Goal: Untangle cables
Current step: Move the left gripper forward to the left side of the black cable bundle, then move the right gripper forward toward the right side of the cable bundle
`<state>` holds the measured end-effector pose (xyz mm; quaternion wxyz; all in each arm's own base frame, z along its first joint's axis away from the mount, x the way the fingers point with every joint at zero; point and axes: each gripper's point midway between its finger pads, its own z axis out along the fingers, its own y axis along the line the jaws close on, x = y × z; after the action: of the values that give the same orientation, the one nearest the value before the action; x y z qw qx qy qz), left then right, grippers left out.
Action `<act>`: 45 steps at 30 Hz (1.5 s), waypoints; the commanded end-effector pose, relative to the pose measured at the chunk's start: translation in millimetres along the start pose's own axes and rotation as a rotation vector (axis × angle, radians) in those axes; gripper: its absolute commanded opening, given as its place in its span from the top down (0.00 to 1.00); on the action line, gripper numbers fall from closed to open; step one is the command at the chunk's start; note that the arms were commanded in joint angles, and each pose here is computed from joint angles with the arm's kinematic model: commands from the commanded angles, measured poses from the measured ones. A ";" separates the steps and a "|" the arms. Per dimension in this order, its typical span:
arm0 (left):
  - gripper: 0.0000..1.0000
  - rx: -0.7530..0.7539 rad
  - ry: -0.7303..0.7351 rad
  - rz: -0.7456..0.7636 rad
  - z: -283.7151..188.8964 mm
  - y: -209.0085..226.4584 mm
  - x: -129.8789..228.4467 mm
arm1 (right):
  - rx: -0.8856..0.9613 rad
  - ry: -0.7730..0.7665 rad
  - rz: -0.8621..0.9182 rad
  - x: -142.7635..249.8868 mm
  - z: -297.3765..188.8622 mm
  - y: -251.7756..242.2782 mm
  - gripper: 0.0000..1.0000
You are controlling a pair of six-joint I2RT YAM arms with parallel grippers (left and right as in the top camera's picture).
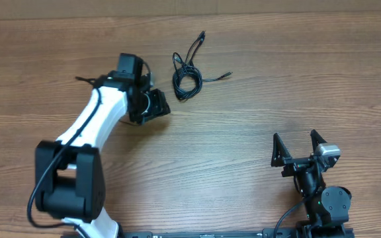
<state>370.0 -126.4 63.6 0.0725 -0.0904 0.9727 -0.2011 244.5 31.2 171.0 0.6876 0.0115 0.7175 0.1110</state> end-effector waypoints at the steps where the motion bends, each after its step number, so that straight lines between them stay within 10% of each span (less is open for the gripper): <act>1: 0.45 -0.029 -0.066 0.013 27.4 -6.8 -20.1 | 0.001 -0.003 -0.002 1.8 0.3 -0.1 0.00; 9: 0.66 -0.044 -0.257 0.092 45.1 -14.8 -66.6 | 0.001 -0.003 -0.002 1.8 0.3 -0.1 0.00; 21: 0.66 -0.124 -0.270 0.078 46.5 0.6 -68.1 | -0.001 -0.015 -0.002 -0.9 0.2 0.4 0.00; 30: 0.96 -0.027 -0.145 0.068 49.9 -12.3 -44.5 | -0.126 0.009 0.013 3.0 -1.0 21.8 0.00; 45: 0.96 -0.015 -0.109 0.021 45.0 0.4 -42.7 | -0.099 -0.047 0.018 -89.9 -26.2 33.0 0.00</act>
<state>411.6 -137.9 26.8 0.1178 -0.0897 0.9687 -0.1994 223.8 54.4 229.6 0.6859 -0.0332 0.7068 0.1702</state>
